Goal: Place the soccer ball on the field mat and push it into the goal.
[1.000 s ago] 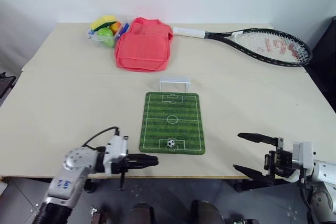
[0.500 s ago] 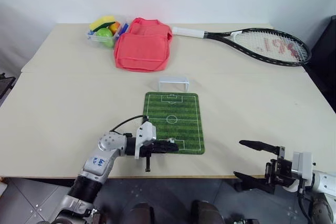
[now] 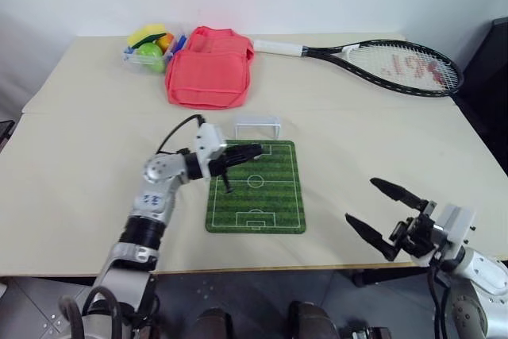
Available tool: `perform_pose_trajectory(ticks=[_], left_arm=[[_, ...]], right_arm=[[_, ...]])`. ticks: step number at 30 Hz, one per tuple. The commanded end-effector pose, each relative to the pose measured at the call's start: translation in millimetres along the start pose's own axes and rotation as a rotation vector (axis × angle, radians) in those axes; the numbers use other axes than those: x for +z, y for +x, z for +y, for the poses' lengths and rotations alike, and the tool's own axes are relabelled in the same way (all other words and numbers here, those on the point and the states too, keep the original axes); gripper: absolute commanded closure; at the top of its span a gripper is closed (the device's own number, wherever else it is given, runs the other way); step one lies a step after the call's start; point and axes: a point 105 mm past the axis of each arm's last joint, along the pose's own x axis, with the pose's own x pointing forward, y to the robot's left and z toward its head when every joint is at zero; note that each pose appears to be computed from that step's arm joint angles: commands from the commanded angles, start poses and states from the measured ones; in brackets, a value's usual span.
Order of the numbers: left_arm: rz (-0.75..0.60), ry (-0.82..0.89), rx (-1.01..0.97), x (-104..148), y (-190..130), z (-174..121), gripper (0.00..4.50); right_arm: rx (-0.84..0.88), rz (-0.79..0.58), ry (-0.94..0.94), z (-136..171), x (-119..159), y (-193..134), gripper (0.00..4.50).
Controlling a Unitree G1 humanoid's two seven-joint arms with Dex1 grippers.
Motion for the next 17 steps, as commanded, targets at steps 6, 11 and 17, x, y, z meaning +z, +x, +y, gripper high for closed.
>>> perform_pose_trajectory(ticks=[6, 11, 17], left_arm=[[0.133, 0.043, 0.156, 11.3, -106.0, 10.4, 4.48], [0.253, 0.002, 0.398, -2.4, -158.5, 6.7, 4.48], [0.231, 0.006, 0.581, 7.0, -184.4, -1.1, 4.48]], right_arm=[[-0.044, -0.031, -0.05, -13.8, 6.9, 11.6, 0.0], [-0.038, -0.036, -0.053, -21.9, 5.0, 12.7, 0.0], [0.003, -0.019, -0.059, -28.3, 1.2, 10.8, 0.0]])
